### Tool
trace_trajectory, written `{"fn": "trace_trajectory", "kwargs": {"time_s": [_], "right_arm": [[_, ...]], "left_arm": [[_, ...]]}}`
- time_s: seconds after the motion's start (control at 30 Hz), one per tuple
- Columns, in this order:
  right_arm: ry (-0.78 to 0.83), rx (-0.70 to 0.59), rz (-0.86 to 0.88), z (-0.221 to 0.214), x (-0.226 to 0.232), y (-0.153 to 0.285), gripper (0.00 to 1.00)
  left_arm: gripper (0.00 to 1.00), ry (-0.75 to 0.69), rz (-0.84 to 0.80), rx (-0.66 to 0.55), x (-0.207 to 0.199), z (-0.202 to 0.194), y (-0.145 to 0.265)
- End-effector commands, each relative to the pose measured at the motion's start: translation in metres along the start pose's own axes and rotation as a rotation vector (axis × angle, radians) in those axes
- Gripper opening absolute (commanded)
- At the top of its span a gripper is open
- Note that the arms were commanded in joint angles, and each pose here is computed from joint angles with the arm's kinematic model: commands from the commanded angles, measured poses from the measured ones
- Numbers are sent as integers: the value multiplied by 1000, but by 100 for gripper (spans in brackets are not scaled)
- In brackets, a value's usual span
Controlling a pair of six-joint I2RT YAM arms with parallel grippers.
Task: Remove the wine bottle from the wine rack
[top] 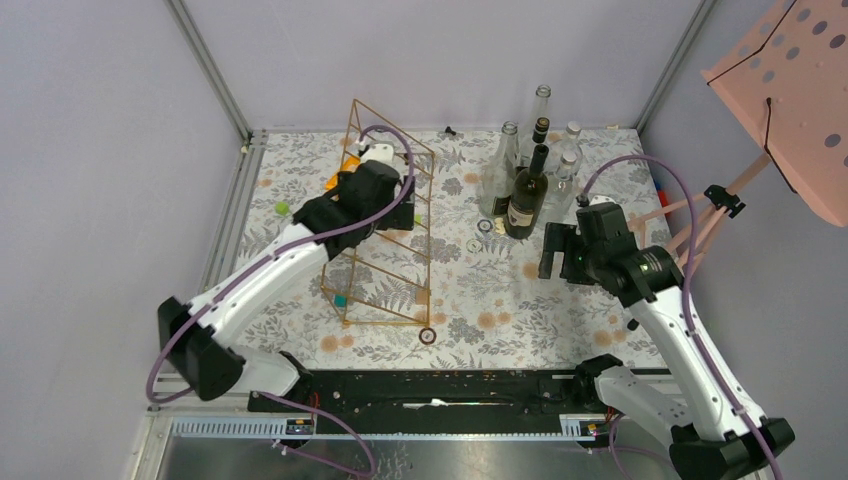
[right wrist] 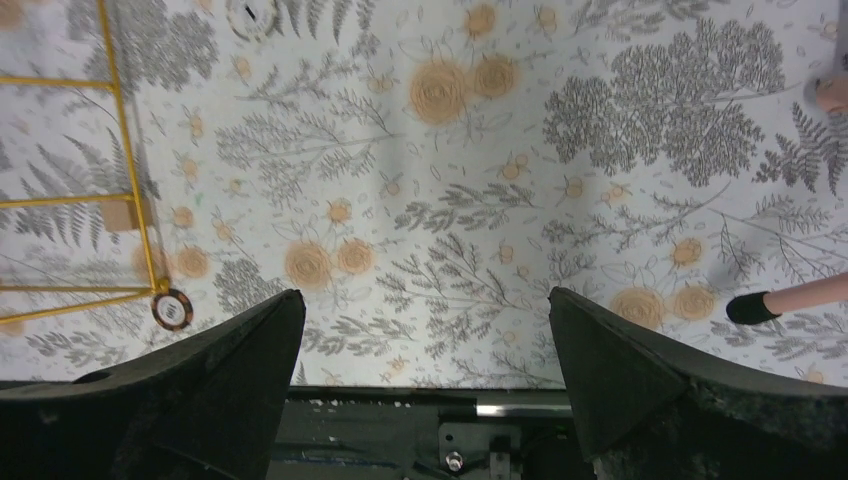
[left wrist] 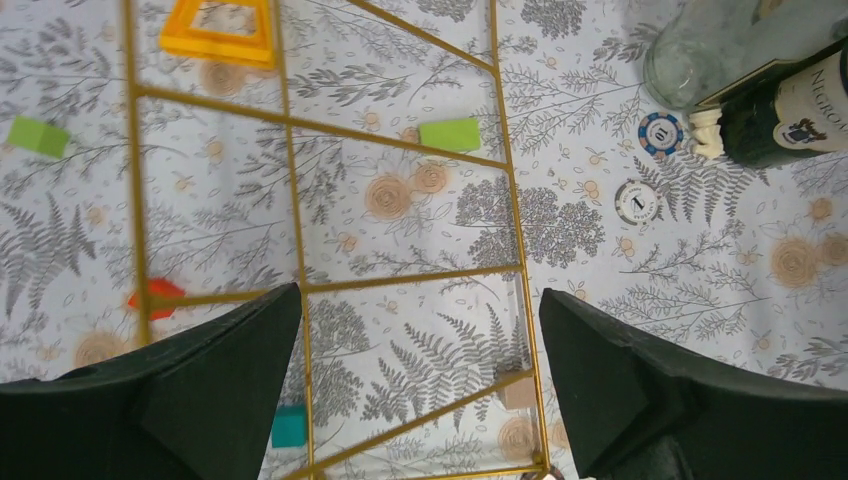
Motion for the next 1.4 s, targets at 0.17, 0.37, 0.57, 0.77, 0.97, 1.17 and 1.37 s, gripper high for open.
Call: {"fn": "trace_trajectory", "kwargs": {"time_s": [0.17, 0.37, 0.57, 0.77, 0.97, 1.17, 1.37], "right_arm": [[-180, -343, 163, 12, 2, 24, 100], [-198, -429, 195, 17, 1, 33, 100], [-208, -473, 176, 21, -2, 38, 100], [-211, -463, 187, 20, -1, 35, 100], [-208, -450, 179, 19, 0, 31, 100], [-201, -455, 166, 20, -1, 30, 100], [-196, -459, 164, 21, -1, 31, 100]], "left_arm": [[99, 123, 121, -154, 40, -7, 57], [99, 152, 150, -230, 57, -9, 81], [99, 208, 161, -306, 70, -11, 102], [99, 236, 142, -347, 75, -11, 113], [99, 263, 150, -376, 80, -16, 118], [99, 275, 160, -401, 83, -17, 120], [99, 278, 167, -403, 83, -17, 119]]}}
Point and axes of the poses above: each gripper's point midway between its finger pads, its own y axis back along the fingers, its own x axis along the line the jaws close on, z = x × y, the point moved 9 cm from there along y, back along the fingers, and after that the axes turned 8 degrees about -y, right-handed, at the moved point
